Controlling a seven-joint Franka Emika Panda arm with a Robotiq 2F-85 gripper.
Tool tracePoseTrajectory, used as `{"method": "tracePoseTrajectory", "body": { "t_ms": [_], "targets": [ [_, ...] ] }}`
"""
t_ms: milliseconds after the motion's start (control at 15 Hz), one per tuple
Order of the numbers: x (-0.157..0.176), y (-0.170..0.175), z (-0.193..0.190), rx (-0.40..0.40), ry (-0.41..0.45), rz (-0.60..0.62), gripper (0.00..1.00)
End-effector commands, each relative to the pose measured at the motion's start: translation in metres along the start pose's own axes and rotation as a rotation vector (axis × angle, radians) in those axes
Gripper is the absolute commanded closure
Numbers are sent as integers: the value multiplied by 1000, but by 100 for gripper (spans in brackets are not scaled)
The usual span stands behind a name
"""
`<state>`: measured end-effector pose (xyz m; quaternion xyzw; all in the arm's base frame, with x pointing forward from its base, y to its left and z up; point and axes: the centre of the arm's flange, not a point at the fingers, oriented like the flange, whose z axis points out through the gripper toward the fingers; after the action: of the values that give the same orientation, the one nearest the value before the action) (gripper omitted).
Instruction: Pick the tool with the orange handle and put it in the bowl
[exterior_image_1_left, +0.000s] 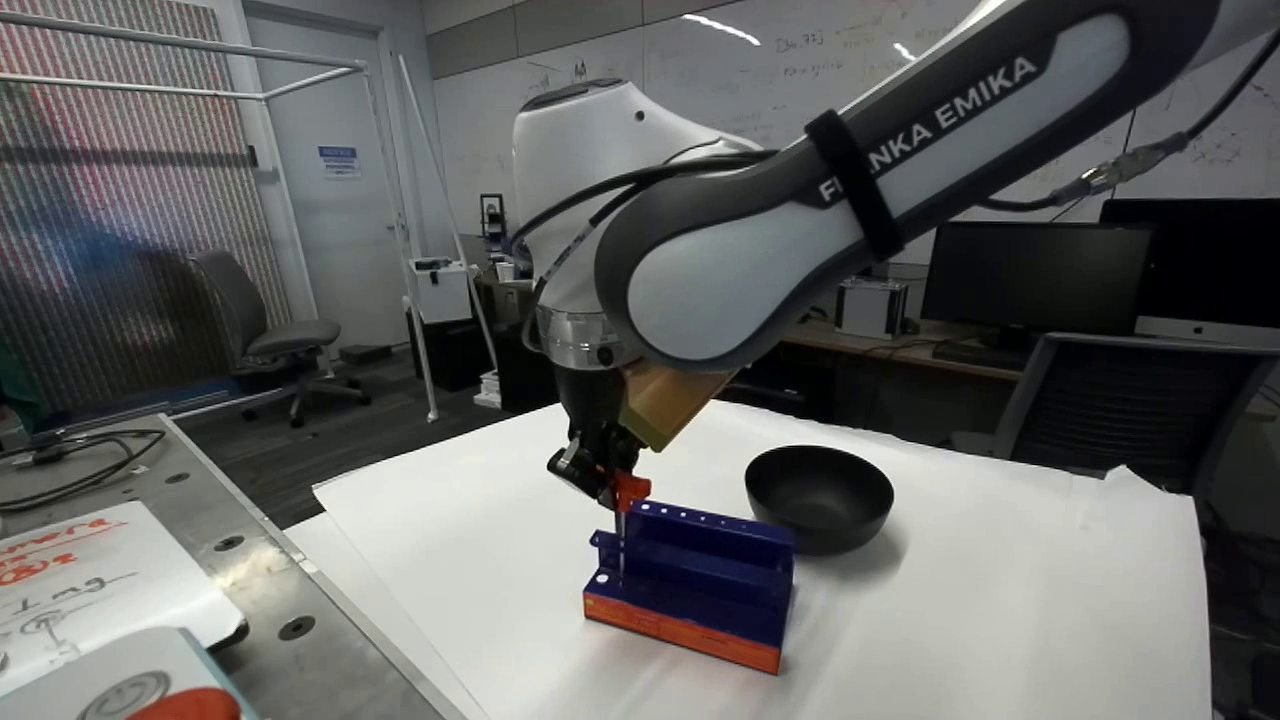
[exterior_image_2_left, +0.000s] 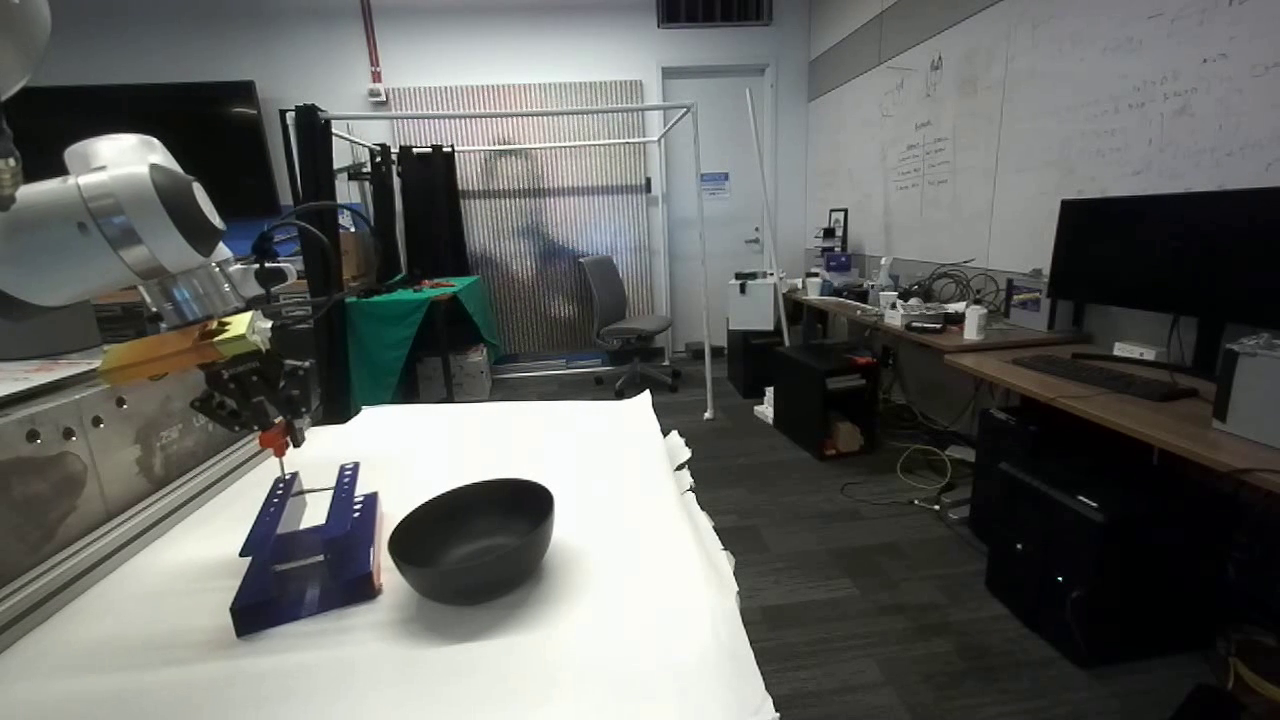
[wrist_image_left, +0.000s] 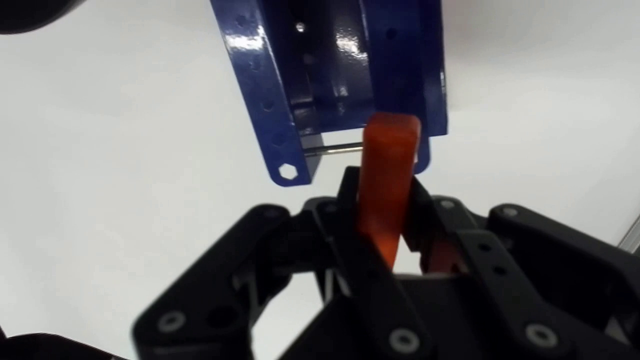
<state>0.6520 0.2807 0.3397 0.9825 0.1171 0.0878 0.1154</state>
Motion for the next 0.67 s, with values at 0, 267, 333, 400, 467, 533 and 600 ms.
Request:
{"method": "tracePoseTrajectory", "body": {
  "t_ms": [0,267,333,400,467,533,600],
  "targets": [
    [7,1,-13,-53,-27,1,93],
    [5,5,-19,-73,-58,-6,93],
    [5,5,-20,-74,-70,-10,94],
    [4,6,-22,-76,-74,-11,94],
    [4,6,-24,-78,-77,-11,93],
    [4,6,-25,-83,-80,-13,93],
    [4,7,-27,-85,-80,-11,93]
  ]
}}
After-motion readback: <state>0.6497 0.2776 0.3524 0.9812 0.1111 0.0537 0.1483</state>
